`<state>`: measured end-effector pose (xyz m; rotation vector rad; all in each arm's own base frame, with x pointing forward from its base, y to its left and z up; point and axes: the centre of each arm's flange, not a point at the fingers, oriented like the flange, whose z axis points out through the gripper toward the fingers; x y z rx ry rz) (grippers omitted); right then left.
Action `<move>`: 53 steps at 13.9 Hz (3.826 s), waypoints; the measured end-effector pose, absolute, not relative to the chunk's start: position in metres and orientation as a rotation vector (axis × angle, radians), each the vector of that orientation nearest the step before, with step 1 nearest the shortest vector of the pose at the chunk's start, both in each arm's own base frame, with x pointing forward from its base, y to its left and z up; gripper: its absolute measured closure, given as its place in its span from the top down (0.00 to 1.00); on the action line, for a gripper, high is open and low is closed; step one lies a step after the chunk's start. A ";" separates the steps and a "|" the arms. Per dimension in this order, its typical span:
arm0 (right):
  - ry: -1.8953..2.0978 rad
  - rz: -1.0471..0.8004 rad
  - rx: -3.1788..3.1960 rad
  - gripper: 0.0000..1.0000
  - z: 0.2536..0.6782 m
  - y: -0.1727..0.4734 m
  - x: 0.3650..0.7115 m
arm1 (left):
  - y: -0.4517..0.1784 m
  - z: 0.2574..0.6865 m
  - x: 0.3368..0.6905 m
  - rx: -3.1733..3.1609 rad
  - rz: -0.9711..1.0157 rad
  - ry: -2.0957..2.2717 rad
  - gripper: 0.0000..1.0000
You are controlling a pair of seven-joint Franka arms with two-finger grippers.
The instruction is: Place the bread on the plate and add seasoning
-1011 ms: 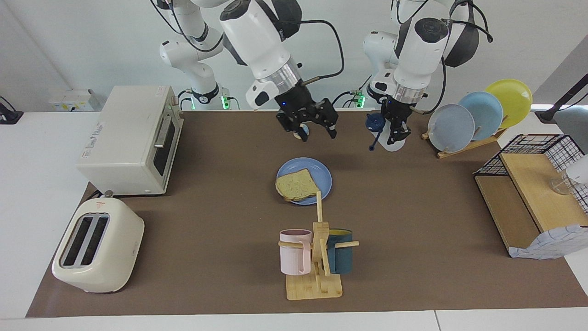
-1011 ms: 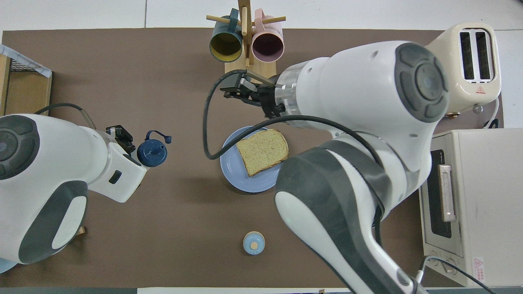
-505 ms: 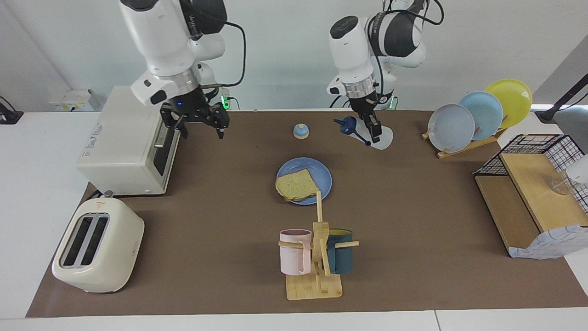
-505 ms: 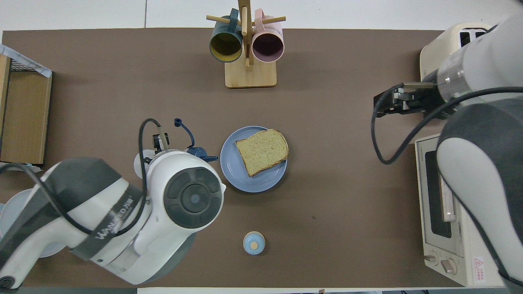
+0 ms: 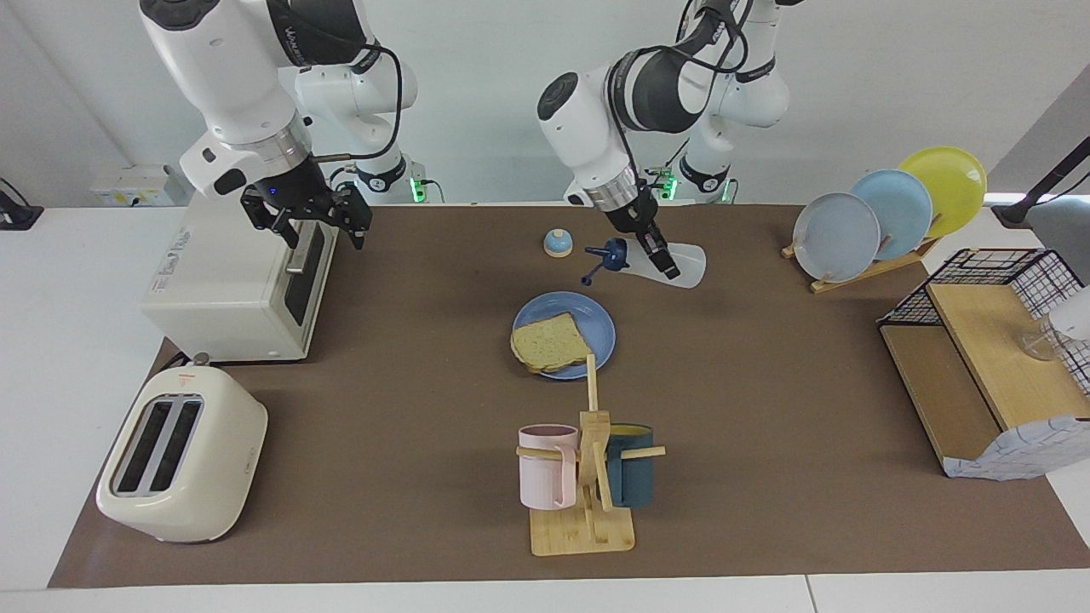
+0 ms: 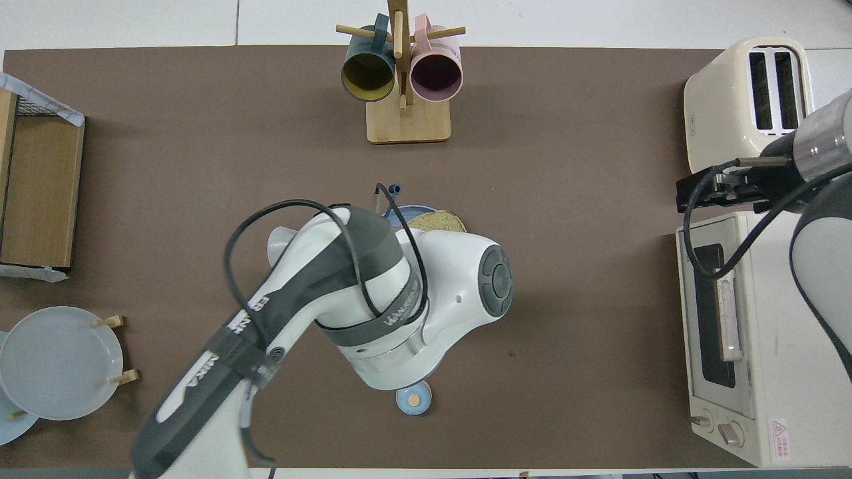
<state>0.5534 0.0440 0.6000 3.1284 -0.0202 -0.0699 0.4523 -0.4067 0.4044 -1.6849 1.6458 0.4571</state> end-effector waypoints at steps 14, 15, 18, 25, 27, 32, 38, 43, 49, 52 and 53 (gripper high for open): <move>0.060 -0.089 3.104 1.00 0.596 0.022 0.547 | -0.450 0.293 0.452 -1.169 0.719 1.201 0.47; 0.059 -0.090 3.104 1.00 0.596 0.021 0.547 | -0.451 0.291 0.453 -1.142 0.715 1.171 0.47; 0.077 -0.090 3.104 1.00 0.596 0.020 0.547 | -0.450 0.294 0.455 -1.069 0.690 1.109 0.47; 0.046 -0.100 3.106 1.00 0.593 0.004 0.547 | -0.465 0.282 0.457 -0.955 0.560 1.163 0.47; 0.028 -0.100 3.106 1.00 0.593 -0.002 0.547 | -0.477 0.280 0.456 -0.950 0.502 1.223 0.47; 0.039 -0.111 3.105 1.00 0.592 0.002 0.546 | -0.475 0.281 0.464 -0.951 0.487 1.227 0.47; 0.047 -0.111 3.105 1.00 0.592 0.005 0.546 | -0.437 0.277 0.503 -0.974 0.529 1.201 0.47; 0.047 -0.111 3.105 1.00 0.592 0.005 0.546 | -0.490 0.278 0.444 -0.929 0.475 1.241 0.47; 0.046 -0.113 3.105 1.00 0.592 0.004 0.546 | -0.467 0.280 0.471 -0.960 0.501 1.220 0.47; 0.046 -0.113 3.105 1.00 0.592 0.004 0.546 | -0.428 0.280 0.512 -1.002 0.540 1.196 0.47; 0.046 -0.113 3.105 1.00 0.592 0.004 0.546 | -0.424 0.280 0.516 -1.007 0.546 1.194 0.47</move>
